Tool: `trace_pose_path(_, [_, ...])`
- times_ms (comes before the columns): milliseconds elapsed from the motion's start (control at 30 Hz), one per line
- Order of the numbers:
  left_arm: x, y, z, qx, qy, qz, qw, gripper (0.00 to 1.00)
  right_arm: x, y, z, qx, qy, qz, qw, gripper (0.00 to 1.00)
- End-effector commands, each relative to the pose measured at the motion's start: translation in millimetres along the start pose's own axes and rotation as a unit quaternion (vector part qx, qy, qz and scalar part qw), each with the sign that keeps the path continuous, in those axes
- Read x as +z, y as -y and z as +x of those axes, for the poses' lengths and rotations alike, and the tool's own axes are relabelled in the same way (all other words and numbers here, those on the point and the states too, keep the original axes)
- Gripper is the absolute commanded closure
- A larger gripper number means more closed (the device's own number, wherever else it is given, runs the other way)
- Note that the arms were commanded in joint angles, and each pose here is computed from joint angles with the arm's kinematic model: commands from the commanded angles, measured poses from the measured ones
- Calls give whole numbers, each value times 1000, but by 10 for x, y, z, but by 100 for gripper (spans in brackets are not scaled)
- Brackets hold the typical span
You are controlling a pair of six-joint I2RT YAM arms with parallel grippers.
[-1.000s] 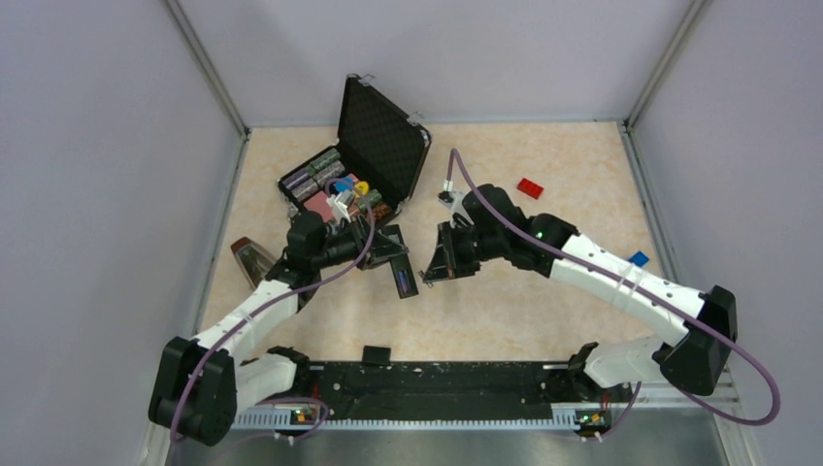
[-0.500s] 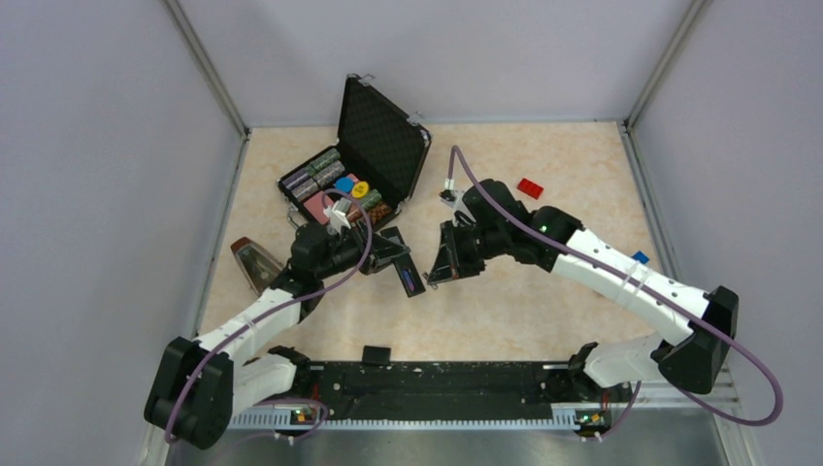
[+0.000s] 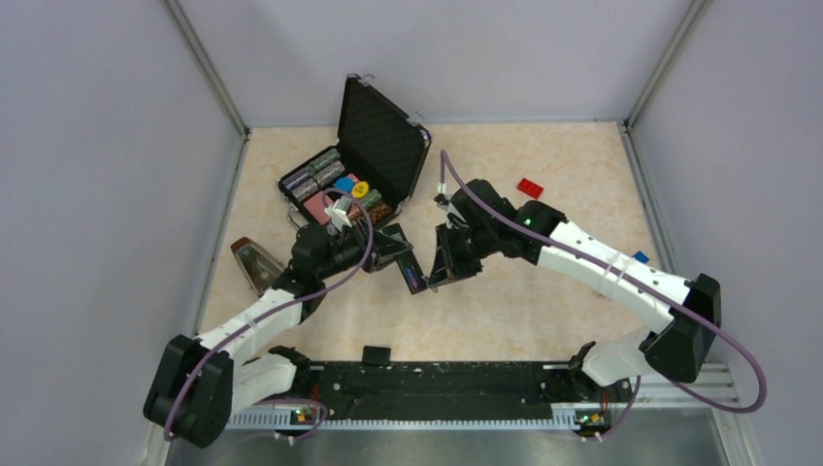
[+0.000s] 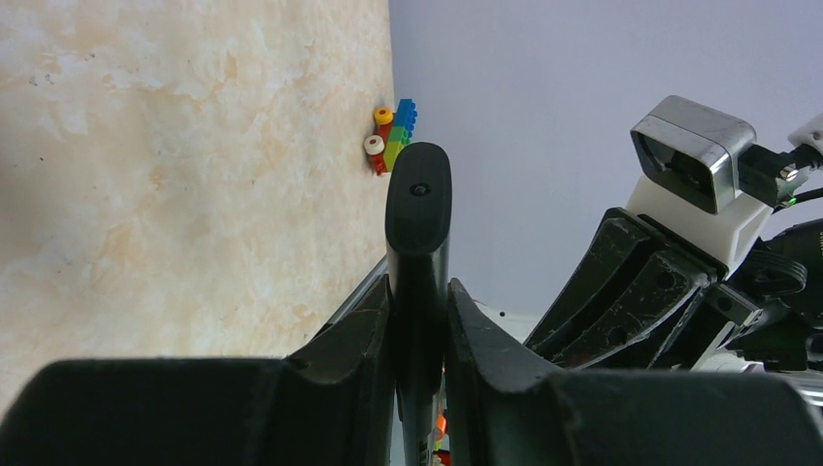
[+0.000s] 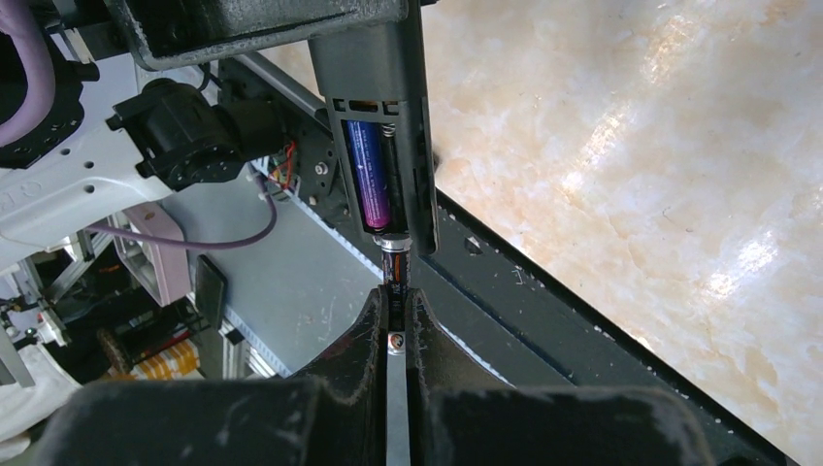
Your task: Load the batteries into the remote control
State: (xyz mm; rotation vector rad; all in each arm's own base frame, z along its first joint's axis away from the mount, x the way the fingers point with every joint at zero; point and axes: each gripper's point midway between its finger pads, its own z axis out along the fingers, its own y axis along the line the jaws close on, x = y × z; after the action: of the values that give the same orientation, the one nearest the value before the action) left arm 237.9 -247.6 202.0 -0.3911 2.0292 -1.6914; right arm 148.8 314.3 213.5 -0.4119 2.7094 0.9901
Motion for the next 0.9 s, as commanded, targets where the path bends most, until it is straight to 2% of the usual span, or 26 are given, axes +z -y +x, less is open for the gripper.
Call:
trace_pose_path(0, [22, 130, -31, 19, 8, 27, 999, 100, -48, -113, -91, -4, 15, -7, 1000, 100])
trace_pose_path(867, [117, 78, 31, 10, -14, 20, 1000, 100, 159, 4, -135, -1, 7, 17, 1000, 99])
